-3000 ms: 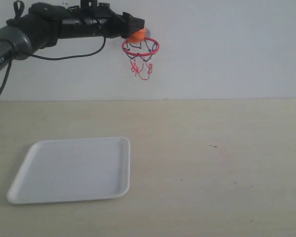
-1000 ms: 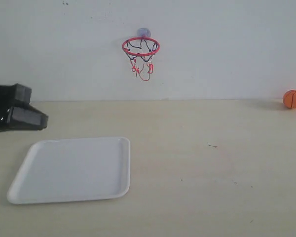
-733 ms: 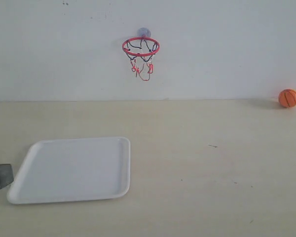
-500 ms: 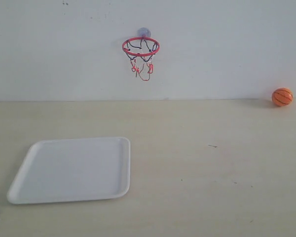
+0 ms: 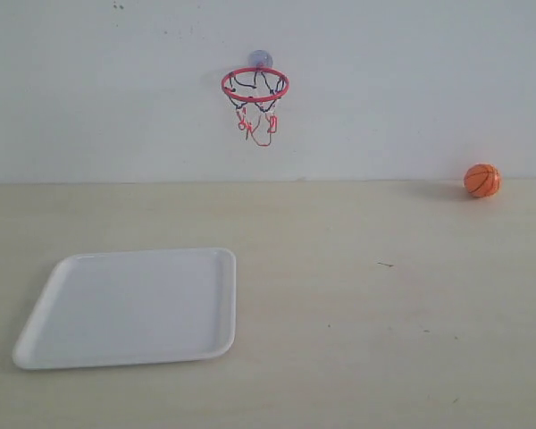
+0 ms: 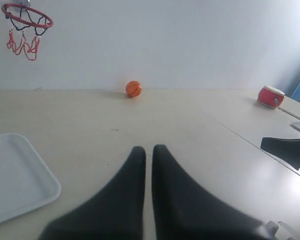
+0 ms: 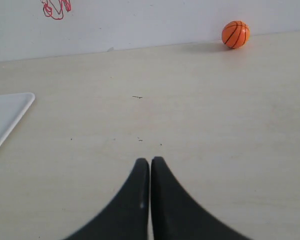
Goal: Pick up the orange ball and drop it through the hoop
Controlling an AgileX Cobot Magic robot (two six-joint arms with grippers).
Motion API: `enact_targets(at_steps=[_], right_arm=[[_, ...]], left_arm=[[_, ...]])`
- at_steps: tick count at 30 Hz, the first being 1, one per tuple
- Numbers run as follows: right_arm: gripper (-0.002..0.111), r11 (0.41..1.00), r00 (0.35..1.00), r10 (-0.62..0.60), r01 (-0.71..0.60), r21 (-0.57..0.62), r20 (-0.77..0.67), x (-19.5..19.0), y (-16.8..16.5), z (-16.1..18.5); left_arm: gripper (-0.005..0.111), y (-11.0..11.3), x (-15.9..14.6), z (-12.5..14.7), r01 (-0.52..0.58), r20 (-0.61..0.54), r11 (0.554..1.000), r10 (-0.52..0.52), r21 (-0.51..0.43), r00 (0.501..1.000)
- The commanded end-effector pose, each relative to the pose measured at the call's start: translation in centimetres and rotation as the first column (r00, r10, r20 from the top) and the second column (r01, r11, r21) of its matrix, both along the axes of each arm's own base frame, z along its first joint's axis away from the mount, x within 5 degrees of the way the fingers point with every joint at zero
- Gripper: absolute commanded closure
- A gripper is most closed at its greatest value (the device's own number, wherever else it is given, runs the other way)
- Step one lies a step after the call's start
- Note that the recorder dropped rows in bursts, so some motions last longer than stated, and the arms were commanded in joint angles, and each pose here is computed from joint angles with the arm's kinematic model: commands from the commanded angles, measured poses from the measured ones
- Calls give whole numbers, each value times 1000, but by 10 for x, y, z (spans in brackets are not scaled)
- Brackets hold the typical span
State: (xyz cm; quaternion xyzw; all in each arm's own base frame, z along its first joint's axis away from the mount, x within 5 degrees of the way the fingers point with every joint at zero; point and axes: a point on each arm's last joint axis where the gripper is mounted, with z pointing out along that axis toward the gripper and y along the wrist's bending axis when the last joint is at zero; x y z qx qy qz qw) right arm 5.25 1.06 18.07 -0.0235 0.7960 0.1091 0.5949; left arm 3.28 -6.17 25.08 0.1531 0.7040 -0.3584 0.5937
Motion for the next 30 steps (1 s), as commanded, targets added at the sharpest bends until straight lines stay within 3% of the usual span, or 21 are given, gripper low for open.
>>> enact_targets(at_steps=[1,6,9,14,19,22,26,30], right_arm=[[108,1000,1000,3,-3,-9,14,0,0,1],[108,1000,1000,3,-3,-9,14,0,0,1],[108,1000,1000,3,-3,-9,14,0,0,1],[108,1000,1000,3,-3,-9,14,0,0,1],[108,1000,1000,3,-3,-9,14,0,0,1],[108,1000,1000,3,-3,-9,14,0,0,1],[108,1000,1000,3,-3,-7,23,0,0,2],[108,1000,1000,3,-3,-7,23,0,0,2]], left_arm=[[103,0,-1,-1,4,6,1000,-4,3,1000],[103,2,1,-3,-27,54,996,22,80,998],[103,6,5,-1,-85,75,994,80,75,994],[103,18,12,9,-232,74,969,238,-88,968],[103,37,20,13,-437,28,880,450,-188,893],[103,47,23,10,-543,16,827,551,-147,835],[103,54,24,1,-617,48,787,615,18,787],[103,60,25,-8,-666,22,744,666,56,746]])
